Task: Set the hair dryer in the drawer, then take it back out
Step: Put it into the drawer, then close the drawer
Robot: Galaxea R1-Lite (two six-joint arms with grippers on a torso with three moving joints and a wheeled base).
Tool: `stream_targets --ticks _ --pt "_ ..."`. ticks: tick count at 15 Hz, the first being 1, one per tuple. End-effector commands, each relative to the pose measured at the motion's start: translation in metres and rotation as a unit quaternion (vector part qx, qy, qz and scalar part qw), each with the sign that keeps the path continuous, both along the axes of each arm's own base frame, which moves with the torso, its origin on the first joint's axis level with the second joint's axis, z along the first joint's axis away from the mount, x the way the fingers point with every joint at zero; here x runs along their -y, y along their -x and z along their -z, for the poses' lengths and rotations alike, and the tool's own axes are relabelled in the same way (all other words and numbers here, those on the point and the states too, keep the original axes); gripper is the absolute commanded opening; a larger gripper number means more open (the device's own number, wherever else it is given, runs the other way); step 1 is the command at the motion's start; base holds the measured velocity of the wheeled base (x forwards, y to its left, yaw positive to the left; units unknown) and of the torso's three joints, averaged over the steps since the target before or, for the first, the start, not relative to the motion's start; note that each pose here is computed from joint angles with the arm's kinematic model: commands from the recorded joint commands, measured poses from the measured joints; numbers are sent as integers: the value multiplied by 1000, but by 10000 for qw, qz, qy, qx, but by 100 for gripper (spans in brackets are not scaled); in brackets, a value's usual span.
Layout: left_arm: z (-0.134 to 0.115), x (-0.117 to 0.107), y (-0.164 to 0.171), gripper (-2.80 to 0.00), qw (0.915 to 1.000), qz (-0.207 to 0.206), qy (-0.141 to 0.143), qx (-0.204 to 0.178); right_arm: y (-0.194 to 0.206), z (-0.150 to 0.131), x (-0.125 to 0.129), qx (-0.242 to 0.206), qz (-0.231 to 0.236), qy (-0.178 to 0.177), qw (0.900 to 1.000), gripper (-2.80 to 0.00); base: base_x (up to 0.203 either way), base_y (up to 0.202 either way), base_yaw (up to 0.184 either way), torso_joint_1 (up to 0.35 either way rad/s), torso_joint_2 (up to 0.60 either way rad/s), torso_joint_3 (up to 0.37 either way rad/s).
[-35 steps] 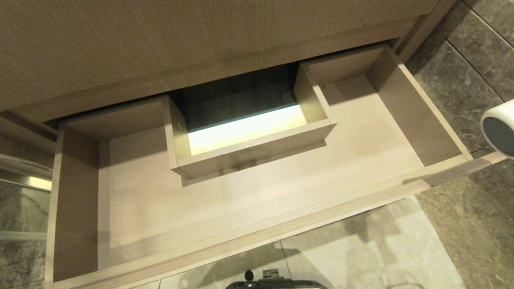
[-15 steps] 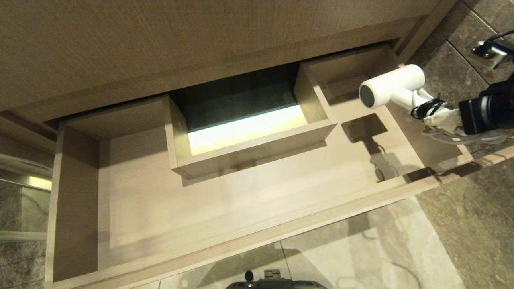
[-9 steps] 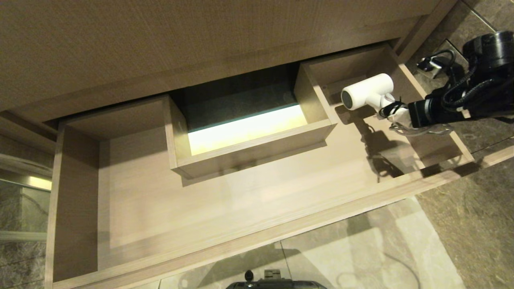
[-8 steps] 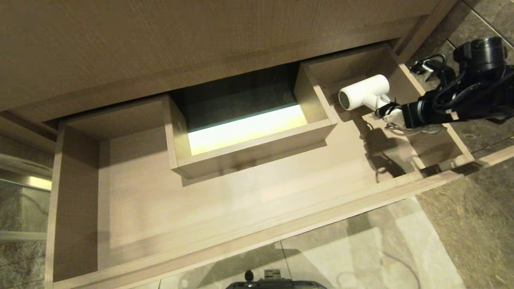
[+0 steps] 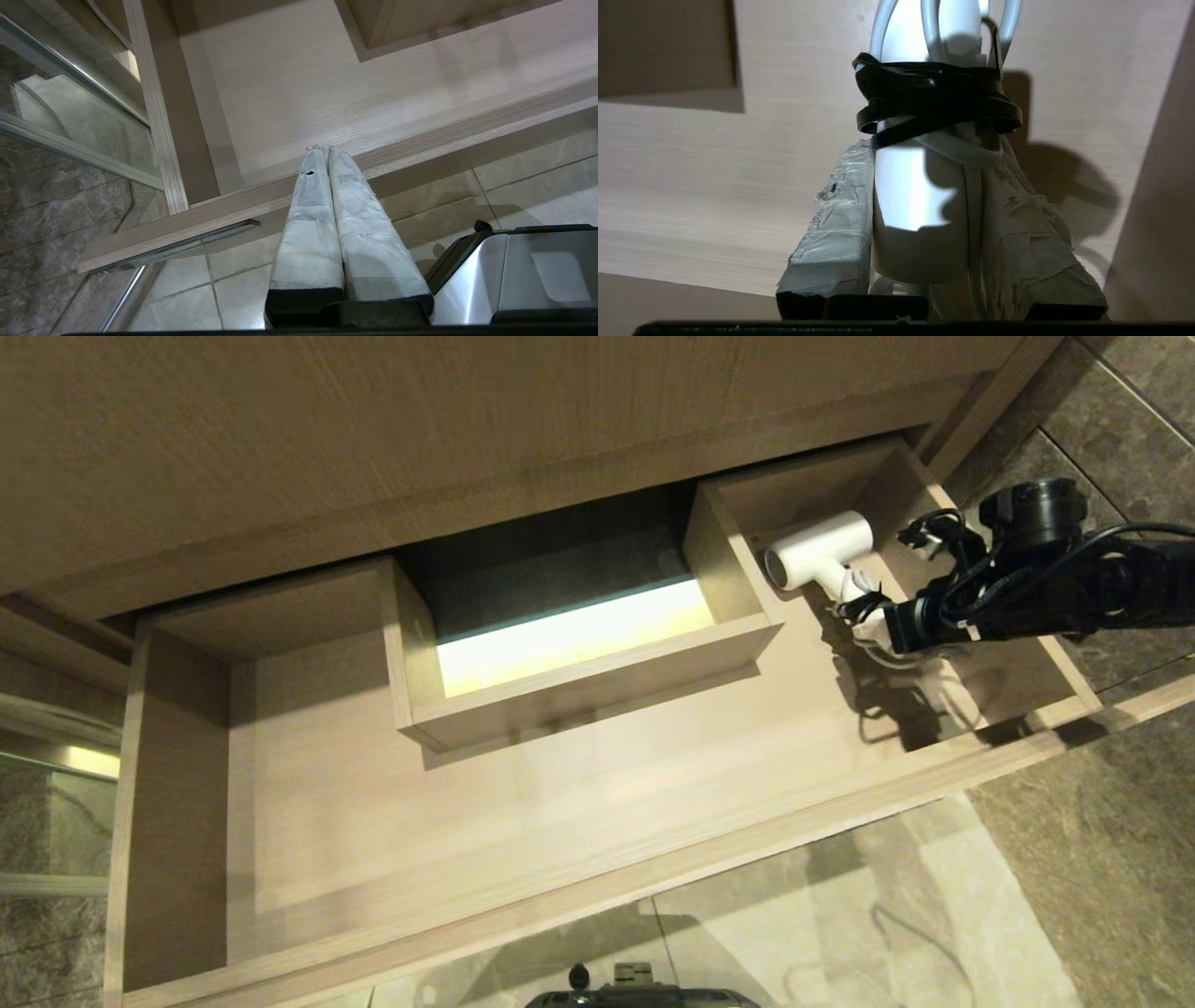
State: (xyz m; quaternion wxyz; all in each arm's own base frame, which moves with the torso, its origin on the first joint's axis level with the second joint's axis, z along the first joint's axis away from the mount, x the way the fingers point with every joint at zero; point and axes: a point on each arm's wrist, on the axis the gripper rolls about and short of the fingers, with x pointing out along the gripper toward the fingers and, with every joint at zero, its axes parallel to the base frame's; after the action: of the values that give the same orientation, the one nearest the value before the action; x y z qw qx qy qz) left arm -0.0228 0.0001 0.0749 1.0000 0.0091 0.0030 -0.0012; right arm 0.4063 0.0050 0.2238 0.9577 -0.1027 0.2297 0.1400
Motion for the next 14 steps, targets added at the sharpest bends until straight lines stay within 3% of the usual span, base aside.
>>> stream_targets --ticks 1,2,3,7,11,12,14 --pt "0 0 0 -280 10000 -2 -1 -8 -5 11 0 -133 -10 8 9999 -280 0 0 0 0 0 0" --pt "0 0 0 -280 10000 -4 -1 -8 -5 14 1 -222 6 45 9997 -280 0 0 0 0 0 0" --pt "0 0 0 -280 10000 -4 3 -8 -5 15 1 -230 -5 71 9997 0 0 0 0 0 0 0" --pt "0 0 0 -280 10000 3 5 -8 2 -4 1 11 14 68 10000 0 0 0 0 0 0 0" --pt "0 0 0 -280 10000 -4 -1 -8 42 -52 4 559 116 -48 9984 0 0 0 0 0 0 0" --pt "0 0 0 -280 10000 -4 -1 -1 56 -62 6 656 156 -54 9977 -280 0 0 0 0 0 0" --pt "0 0 0 -280 10000 -4 -1 -8 92 -72 8 668 179 -40 9976 -280 0 0 0 0 0 0"
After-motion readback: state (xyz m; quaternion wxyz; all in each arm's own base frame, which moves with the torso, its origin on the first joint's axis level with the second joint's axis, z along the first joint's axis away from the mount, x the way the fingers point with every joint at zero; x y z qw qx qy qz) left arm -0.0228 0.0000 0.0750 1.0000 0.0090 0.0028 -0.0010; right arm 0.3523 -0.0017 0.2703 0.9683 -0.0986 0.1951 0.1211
